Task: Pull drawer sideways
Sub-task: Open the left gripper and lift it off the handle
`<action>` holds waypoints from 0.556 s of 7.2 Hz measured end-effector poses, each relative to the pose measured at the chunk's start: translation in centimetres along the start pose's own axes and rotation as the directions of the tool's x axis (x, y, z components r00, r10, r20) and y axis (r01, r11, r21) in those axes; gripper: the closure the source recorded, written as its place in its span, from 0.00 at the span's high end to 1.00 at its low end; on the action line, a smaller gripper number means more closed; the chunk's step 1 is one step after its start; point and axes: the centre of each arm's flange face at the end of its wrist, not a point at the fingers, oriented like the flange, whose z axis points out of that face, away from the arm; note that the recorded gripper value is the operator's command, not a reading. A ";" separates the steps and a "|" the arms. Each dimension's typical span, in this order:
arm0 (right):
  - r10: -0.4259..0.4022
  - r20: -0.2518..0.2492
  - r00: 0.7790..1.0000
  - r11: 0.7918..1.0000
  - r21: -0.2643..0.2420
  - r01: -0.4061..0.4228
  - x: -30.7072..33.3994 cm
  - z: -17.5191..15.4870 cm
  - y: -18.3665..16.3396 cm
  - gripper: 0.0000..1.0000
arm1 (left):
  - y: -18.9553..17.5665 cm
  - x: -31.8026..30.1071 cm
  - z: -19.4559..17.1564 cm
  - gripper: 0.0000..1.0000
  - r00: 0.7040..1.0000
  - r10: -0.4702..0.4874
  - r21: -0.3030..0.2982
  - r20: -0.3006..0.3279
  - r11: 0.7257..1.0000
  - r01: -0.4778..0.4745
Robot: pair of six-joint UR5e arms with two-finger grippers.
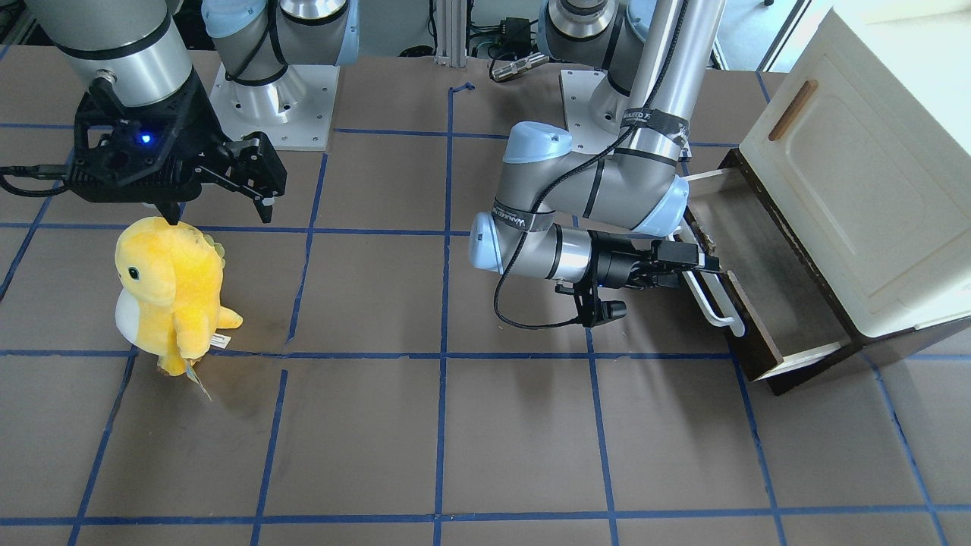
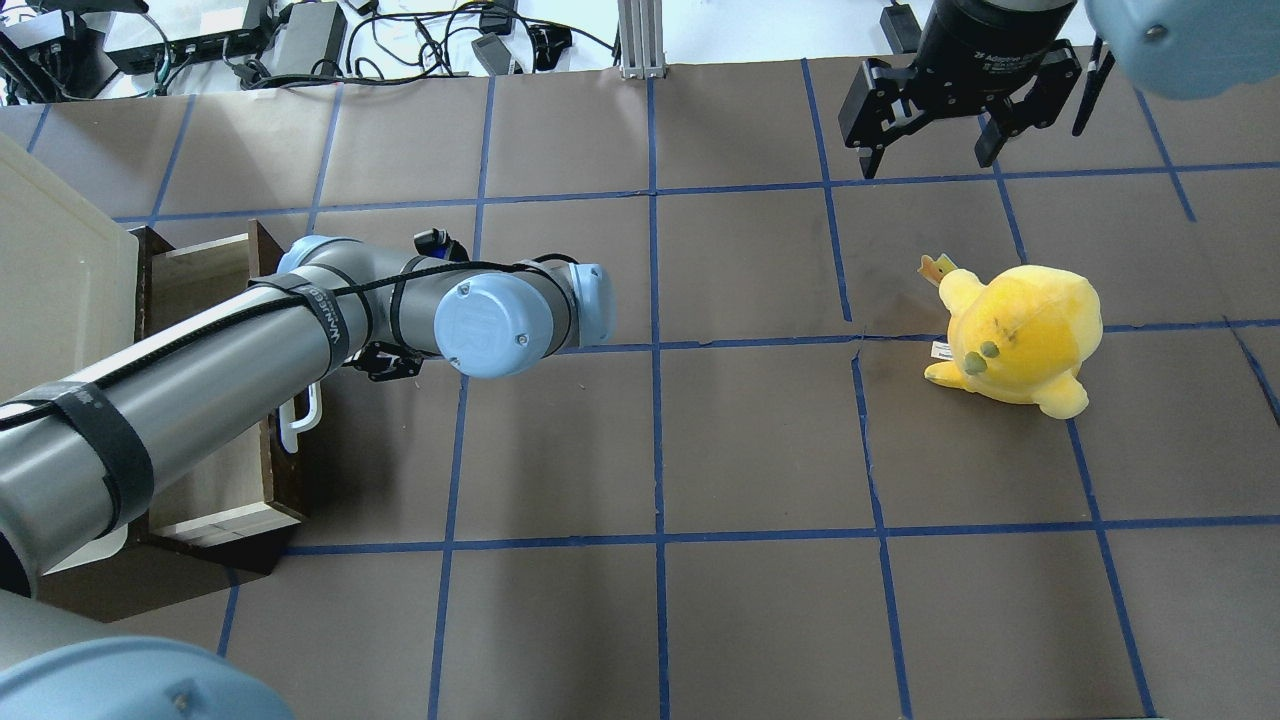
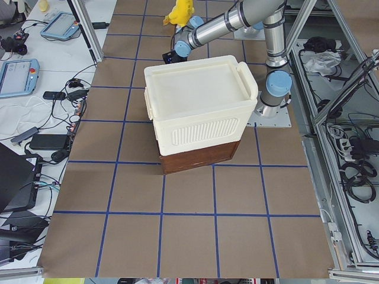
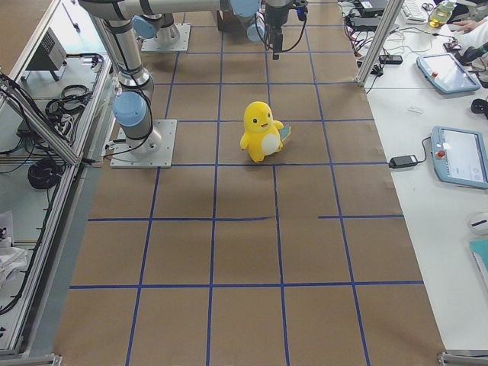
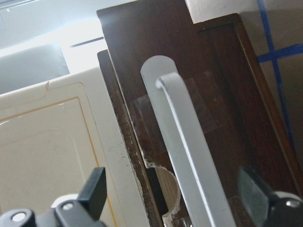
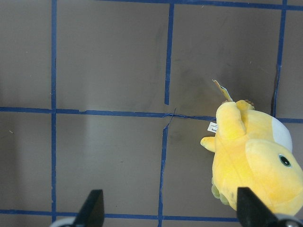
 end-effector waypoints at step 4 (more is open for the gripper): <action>0.000 0.000 1.000 1.000 0.000 0.000 0.0 0.0 0.0 1.00 | 2.0 -14.9 -6.8 1.00 0.867 0.028 0.011 -0.498 1.000 -0.026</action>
